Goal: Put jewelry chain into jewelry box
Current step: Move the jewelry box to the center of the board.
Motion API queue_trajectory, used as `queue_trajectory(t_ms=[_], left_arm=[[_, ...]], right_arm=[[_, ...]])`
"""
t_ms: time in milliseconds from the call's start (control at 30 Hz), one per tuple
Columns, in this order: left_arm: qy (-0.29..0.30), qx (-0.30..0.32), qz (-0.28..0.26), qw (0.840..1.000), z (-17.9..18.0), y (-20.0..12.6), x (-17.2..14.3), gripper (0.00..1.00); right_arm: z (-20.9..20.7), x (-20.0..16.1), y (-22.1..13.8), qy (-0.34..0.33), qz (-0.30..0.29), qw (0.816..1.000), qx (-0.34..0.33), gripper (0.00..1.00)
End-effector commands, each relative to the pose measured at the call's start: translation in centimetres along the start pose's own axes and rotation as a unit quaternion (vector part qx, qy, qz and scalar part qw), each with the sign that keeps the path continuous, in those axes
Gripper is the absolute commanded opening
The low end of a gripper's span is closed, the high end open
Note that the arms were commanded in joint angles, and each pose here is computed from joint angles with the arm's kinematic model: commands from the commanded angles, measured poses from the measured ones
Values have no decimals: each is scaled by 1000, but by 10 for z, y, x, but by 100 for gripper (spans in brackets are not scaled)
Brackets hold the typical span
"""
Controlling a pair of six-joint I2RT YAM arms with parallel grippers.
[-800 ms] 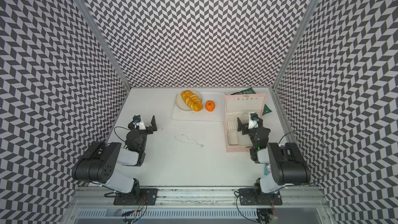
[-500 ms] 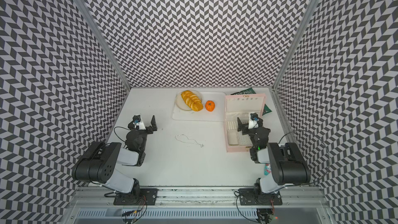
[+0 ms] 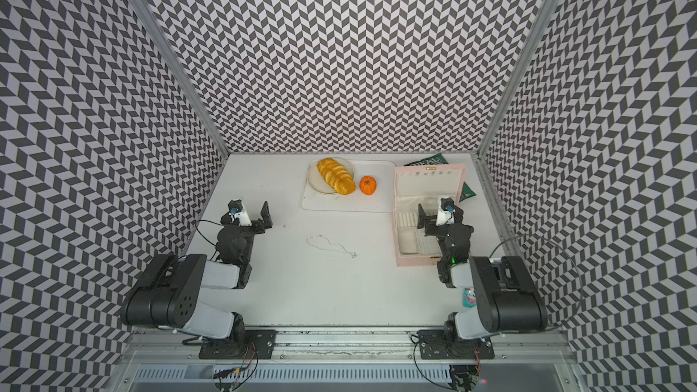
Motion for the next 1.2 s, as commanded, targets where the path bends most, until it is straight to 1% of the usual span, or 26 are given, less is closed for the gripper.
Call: queue_trajectory(t_ms=[0, 67, 100, 133, 167, 200, 233, 267, 333, 367, 433, 467, 567, 667, 733, 800, 867, 933, 1033, 1167], left_arm=[[-18, 50, -11, 999, 13, -2, 33, 100], [-49, 88, -6, 995, 22, -6, 46, 100], [-85, 115, 12, 990, 29, -6, 48, 100], [-133, 147, 38, 979, 36, -6, 50, 100], [-183, 177, 86, 963, 40, -4, 46, 100], [-213, 188, 127, 950, 42, -3, 45, 100], [-228, 160, 155, 948, 37, 1, 51, 100], [-233, 133, 166, 949, 32, 3, 54, 100], [-255, 94, 178, 946, 25, 0, 58, 100], [-263, 74, 179, 945, 21, -3, 60, 100], [-275, 37, 168, 946, 15, -10, 68, 100], [-274, 21, 165, 947, 11, -14, 71, 100], [-258, -26, 168, 951, -3, -23, 79, 100], [-245, -66, 177, 951, -13, -33, 82, 100], [-237, -77, 177, 952, -16, -41, 83, 100], [-233, -85, 172, 953, -18, -48, 83, 100], [-230, -92, 169, 954, -21, -52, 85, 100], [-227, -100, 165, 955, -24, -54, 87, 100], [-227, -108, 159, 955, -27, -55, 89, 100], [-225, -115, 158, 955, -29, -55, 90, 100]], right_arm=[[-11, 37, -6, 76, -38, 992, -91, 100], [-17, 47, -8, 133, -29, 981, -137, 100], [-20, 52, -10, 156, -26, 974, -161, 100], [-26, 55, -12, 187, -27, 962, -197, 100], [-31, 55, -13, 204, -12, 952, -229, 100], [-38, 57, -16, 235, -14, 932, -275, 100], [-45, 56, -20, 244, -6, 917, -315, 100], [-47, 55, -21, 242, 1, 915, -322, 100], [-46, 52, -20, 247, 8, 920, -305, 100], [-45, 50, -20, 256, 6, 920, -296, 100], [-46, 43, -18, 269, 22, 924, -270, 98], [-46, 40, -15, 273, 36, 926, -257, 98], [-50, 31, -7, 273, 73, 926, -251, 96], [-52, 31, -3, 275, 86, 926, -243, 90], [-54, 33, 0, 279, 90, 926, -238, 87], [-59, 30, 4, 286, 104, 924, -233, 81], [-64, 28, 7, 296, 121, 919, -230, 78], [-68, 30, 12, 298, 137, 919, -220, 74], [-76, 29, 19, 302, 150, 915, -221, 74], [-90, 16, 26, 325, 175, 905, -214, 73]])
Point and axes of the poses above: each gripper's point midway between its finger pads, its own y axis out along the fingers, its own z axis along the line the jaws close on, x = y × z, the point moved 6 cm from there along -y, back along the fingers, and after that the axes turned 14 degrees about y, right-handed, at the moved point
